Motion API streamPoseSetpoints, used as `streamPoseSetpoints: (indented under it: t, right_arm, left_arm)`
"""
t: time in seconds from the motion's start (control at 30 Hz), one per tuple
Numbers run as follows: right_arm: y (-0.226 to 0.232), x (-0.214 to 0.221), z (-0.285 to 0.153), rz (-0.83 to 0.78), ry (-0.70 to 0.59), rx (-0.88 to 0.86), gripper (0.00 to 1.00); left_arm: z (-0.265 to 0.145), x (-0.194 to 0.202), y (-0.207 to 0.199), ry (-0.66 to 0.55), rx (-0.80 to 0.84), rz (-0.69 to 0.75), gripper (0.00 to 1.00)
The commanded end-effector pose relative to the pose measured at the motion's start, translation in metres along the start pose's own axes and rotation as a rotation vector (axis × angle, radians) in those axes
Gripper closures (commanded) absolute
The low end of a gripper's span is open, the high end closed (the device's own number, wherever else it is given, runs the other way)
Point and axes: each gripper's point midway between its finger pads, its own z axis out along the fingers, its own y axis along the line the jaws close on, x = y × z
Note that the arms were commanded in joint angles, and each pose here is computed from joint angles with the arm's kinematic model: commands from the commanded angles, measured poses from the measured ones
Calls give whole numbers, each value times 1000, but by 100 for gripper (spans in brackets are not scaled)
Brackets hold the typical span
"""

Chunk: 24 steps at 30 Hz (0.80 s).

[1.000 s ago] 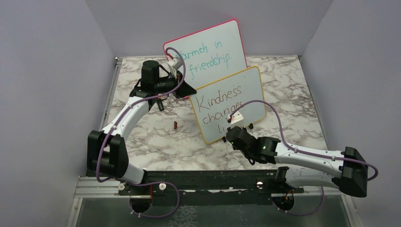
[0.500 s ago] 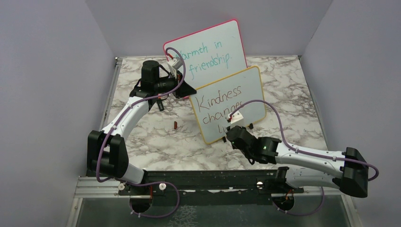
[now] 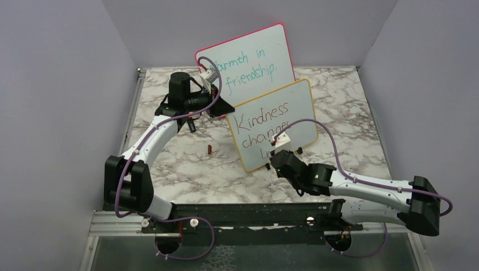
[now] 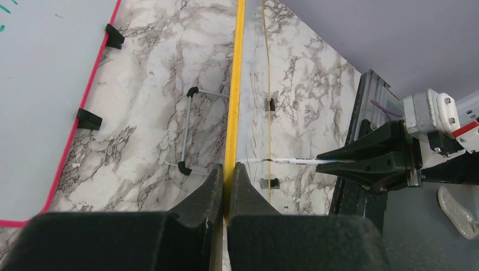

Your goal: Write a sentence on the whiteboard

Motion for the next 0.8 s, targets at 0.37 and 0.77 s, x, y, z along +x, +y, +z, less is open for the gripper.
streamPoseSetpoints:
  t: [0.37,0.77]
  right_arm:
    - [-6,-2,-5,59,-4,27,99]
    - [-9,19,-4,65,52,38,99]
  left_arm:
    - [9,34,5,94,-16,-67,100]
    - [9,34,5,95,-16,-69,100]
